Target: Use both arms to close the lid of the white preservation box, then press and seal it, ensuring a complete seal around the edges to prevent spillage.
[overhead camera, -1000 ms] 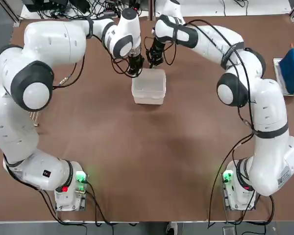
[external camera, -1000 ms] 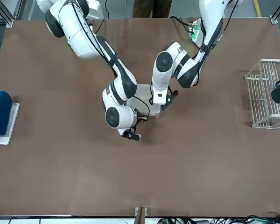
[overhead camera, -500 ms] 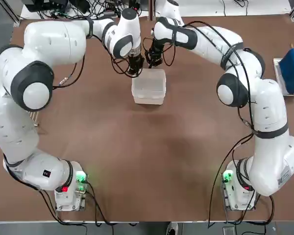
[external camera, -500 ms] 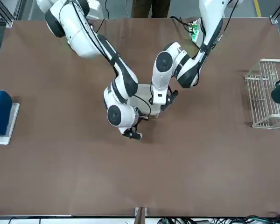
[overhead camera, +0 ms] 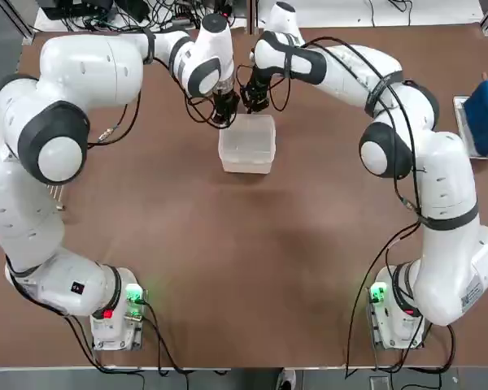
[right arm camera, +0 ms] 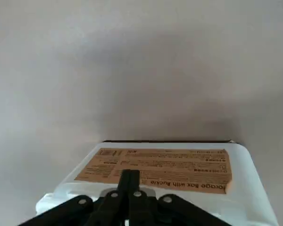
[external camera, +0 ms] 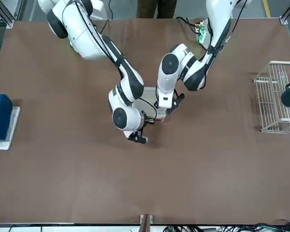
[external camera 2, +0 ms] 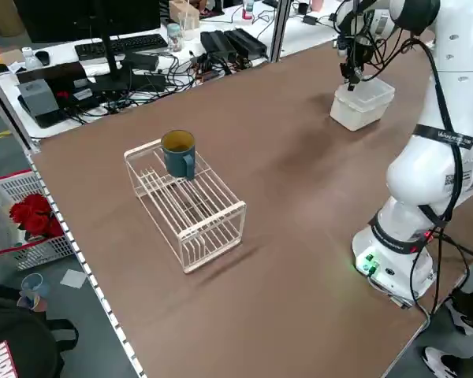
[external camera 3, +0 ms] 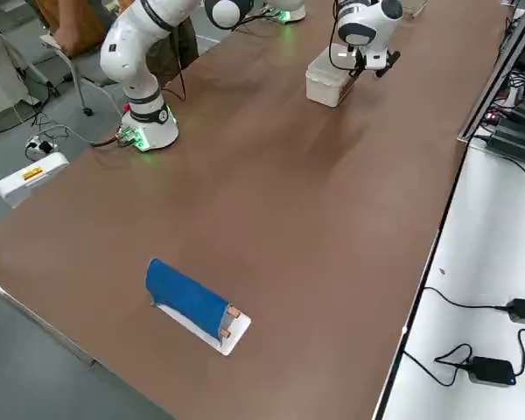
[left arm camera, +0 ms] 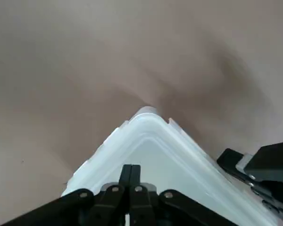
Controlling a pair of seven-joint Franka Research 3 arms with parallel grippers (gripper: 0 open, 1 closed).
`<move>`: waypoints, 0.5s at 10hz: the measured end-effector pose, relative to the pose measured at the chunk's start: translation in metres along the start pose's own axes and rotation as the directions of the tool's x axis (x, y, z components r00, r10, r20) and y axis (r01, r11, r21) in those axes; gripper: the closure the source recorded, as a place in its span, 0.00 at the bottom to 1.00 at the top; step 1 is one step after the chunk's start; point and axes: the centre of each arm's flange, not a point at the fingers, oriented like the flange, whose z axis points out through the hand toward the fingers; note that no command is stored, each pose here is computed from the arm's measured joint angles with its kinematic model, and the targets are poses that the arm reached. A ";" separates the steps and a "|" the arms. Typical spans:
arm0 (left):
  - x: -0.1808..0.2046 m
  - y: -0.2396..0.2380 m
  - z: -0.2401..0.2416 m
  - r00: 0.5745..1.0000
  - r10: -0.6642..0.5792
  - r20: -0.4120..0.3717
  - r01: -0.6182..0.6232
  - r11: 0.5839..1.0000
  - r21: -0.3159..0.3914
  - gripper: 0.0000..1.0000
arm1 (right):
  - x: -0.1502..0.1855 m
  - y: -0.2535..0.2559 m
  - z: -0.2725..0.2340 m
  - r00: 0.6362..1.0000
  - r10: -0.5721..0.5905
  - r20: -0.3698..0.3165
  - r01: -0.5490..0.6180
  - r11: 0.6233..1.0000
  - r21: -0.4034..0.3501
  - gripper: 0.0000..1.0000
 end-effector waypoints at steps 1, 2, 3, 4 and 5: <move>0.000 0.000 0.000 1.000 0.000 0.000 0.000 1.000 0.000 0.99 | -0.001 0.000 0.001 1.000 0.001 0.002 -0.001 1.000 -0.005 0.99; 0.000 0.000 0.000 1.000 0.000 0.000 0.000 1.000 -0.001 0.99 | -0.001 0.000 0.001 1.000 0.003 0.002 -0.003 1.000 -0.006 0.99; 0.000 0.000 0.000 1.000 0.000 0.000 0.000 1.000 -0.001 0.99 | -0.001 0.000 0.001 1.000 0.003 0.002 -0.003 1.000 -0.006 0.99; 0.000 0.000 0.000 1.000 -0.001 0.000 0.001 1.000 -0.002 0.99 | -0.002 0.000 0.001 1.000 0.003 0.002 -0.003 1.000 -0.006 0.99; 0.000 0.000 0.000 1.000 -0.002 0.000 0.002 1.000 -0.004 0.99 | -0.002 0.000 0.001 1.000 0.003 0.002 -0.003 1.000 -0.006 0.99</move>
